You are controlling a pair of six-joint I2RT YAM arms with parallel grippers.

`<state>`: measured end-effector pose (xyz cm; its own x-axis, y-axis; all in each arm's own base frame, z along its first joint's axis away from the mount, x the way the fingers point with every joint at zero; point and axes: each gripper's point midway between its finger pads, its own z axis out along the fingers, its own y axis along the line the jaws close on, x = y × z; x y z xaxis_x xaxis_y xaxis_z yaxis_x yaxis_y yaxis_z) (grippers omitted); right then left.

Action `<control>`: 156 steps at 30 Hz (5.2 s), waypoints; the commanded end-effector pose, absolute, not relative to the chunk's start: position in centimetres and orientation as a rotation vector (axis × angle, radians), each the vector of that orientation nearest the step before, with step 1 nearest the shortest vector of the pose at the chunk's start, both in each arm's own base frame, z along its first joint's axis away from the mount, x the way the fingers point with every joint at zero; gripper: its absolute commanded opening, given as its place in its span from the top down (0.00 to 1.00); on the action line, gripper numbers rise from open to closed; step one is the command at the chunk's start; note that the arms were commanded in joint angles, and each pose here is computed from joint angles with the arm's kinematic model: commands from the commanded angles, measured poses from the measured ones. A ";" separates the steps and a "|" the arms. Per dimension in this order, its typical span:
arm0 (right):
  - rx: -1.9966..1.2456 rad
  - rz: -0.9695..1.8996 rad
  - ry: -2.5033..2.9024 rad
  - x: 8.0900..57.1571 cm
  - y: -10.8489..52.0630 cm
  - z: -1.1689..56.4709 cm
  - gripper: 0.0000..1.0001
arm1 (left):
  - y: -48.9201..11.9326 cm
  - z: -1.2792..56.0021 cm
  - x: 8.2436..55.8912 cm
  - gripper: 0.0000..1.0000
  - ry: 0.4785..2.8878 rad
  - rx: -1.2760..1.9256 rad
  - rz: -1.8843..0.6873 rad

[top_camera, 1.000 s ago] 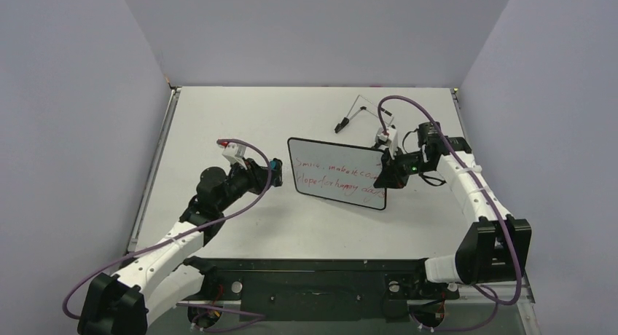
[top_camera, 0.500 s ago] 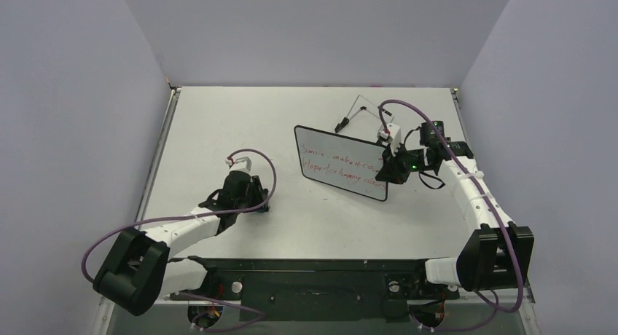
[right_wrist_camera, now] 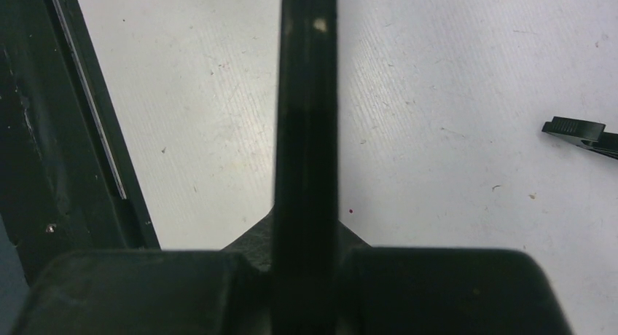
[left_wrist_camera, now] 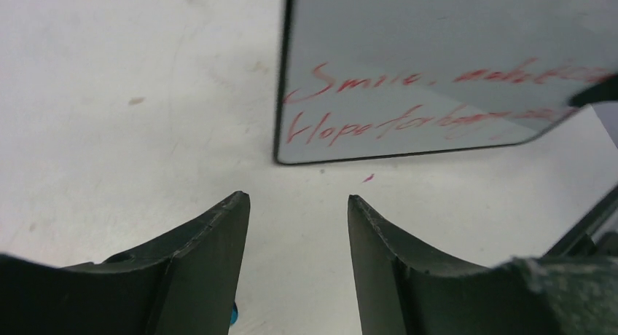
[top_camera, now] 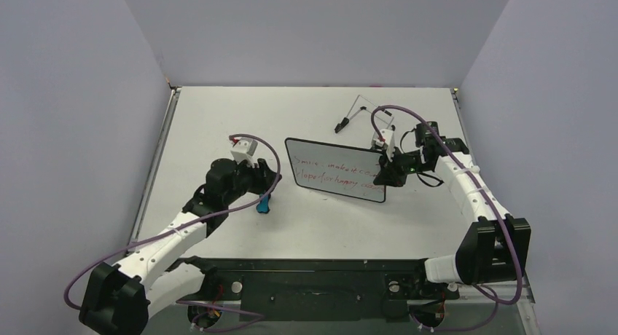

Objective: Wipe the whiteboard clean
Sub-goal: Place the whiteboard eraser at the center of the board, then adjust the whiteboard, then pick up the whiteboard eraser from the center of the board.

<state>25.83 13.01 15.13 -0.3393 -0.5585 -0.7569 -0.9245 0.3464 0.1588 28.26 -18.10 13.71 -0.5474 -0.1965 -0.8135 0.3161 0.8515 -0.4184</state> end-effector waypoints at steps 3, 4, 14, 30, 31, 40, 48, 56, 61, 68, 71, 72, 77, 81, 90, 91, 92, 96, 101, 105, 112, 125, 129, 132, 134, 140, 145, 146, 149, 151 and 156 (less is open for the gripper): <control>-1.391 0.817 2.007 25.0 13.0 14.9 1.00 | -24.4 23.7 26.9 0.51 1.591 0.734 -0.873; -1.399 0.815 2.005 25.0 13.0 14.9 1.00 | -25.2 25.6 26.7 0.50 1.537 0.794 -0.900; -1.457 0.801 2.016 24.5 12.6 14.2 1.00 | -29.1 27.2 29.3 0.45 1.388 1.248 -0.889; -1.484 0.820 1.992 24.1 12.7 14.4 1.00 | -34.1 21.7 29.3 0.46 1.439 1.596 -0.975; -1.484 0.820 1.990 24.1 12.7 14.4 1.00 | -34.2 21.3 29.5 0.48 1.445 1.606 -0.973; -1.485 0.827 1.993 24.0 12.8 14.4 1.00 | -34.3 19.0 30.0 0.80 1.508 1.656 -0.987; -1.483 0.833 1.992 24.0 12.8 14.4 1.00 | -34.2 20.3 30.9 1.00 1.513 1.611 -0.957; -1.486 0.838 1.994 23.9 12.8 14.4 1.00 | -34.1 24.1 30.4 0.60 1.443 1.519 -1.002; -1.488 0.836 1.994 23.9 12.8 14.4 1.00 | -33.6 25.8 29.8 0.56 1.408 1.517 -1.026; -1.489 0.838 1.996 24.0 12.8 14.4 1.00 | -32.7 25.0 28.9 0.55 1.442 1.585 -0.998; -1.488 0.841 1.995 23.9 12.8 14.4 1.00 | -32.6 23.5 28.7 0.56 1.492 1.633 -0.970; -1.489 0.841 1.996 23.9 12.8 14.4 1.00 | -32.7 23.0 29.0 0.57 1.501 1.646 -0.942; -1.495 0.843 1.994 23.9 13.0 14.4 1.00 | -33.1 22.4 30.4 0.61 1.528 1.678 -0.892; -1.496 0.843 1.994 23.8 12.9 14.4 1.00 | -33.7 21.6 31.1 0.62 1.541 1.699 -0.881; -1.499 0.846 1.992 23.8 13.0 14.3 1.00 | -33.9 20.5 30.3 0.84 1.549 1.741 -0.905; -1.500 0.845 1.993 23.8 13.0 14.3 1.00 | -34.0 20.5 30.3 0.90 1.545 1.744 -0.909; -1.501 0.844 1.992 23.8 13.0 14.4 1.00 | -34.0 20.5 30.3 0.99 1.545 1.744 -0.910; -1.495 0.846 1.996 23.8 13.0 14.4 1.00 | -34.2 21.3 31.2 1.00 1.574 1.677 -0.894; -1.442 0.871 2.002 24.1 13.4 15.5 0.39 | -32.6 23.4 33.0 1.00 1.688 1.467 -0.865; -1.401 0.861 1.979 24.7 13.7 17.4 0.20 | -30.8 24.3 33.5 1.00 1.707 1.345 -0.866; -1.243 0.643 1.889 29.7 10.8 25.6 0.17 | -26.7 27.1 36.3 1.00 1.762 1.035 -0.877; -1.478 0.605 1.932 24.1 21.0 20.6 0.18 | -17.4 31.5 38.1 1.00 1.826 0.485 -0.729; -1.323 0.617 1.995 24.0 27.4 18.7 0.20 | -11.9 32.7 37.6 1.00 1.797 0.227 -0.601; -1.082 0.639 2.035 25.5 32.8 18.5 0.24 | -7.1 32.2 36.8 1.00 1.781 0.026 -0.453; -0.907 0.608 2.122 26.2 35.7 17.5 0.28 | -5.3 32.3 35.5 1.00 1.766 -0.081 -0.404; -0.684 0.699 2.305 24.5 43.5 14.4 0.30 | -0.1 32.3 31.7 1.00 1.728 -0.370 -0.233; -0.552 0.615 2.335 26.4 45.6 13.1 0.24 | 2.5 31.5 29.1 1.00 1.697 -0.497 -0.105; -0.524 0.574 2.361 26.8 45.5 11.9 0.23 | 3.3 31.8 28.5 1.00 1.671 -0.534 -0.073; -0.472 0.516 2.379 27.4 46.1 10.5 0.25 | 4.5 30.9 27.4 1.00 1.659 -0.593 -0.010; -0.455 0.450 2.379 27.7 45.9 9.5 0.27 | 5.0 30.7 26.7 1.00 1.645 -0.611 0.014; -0.420 0.336 2.392 28.1 45.4 7.2 0.36 | 5.4 30.6 25.7 1.00 1.621 -0.623 0.034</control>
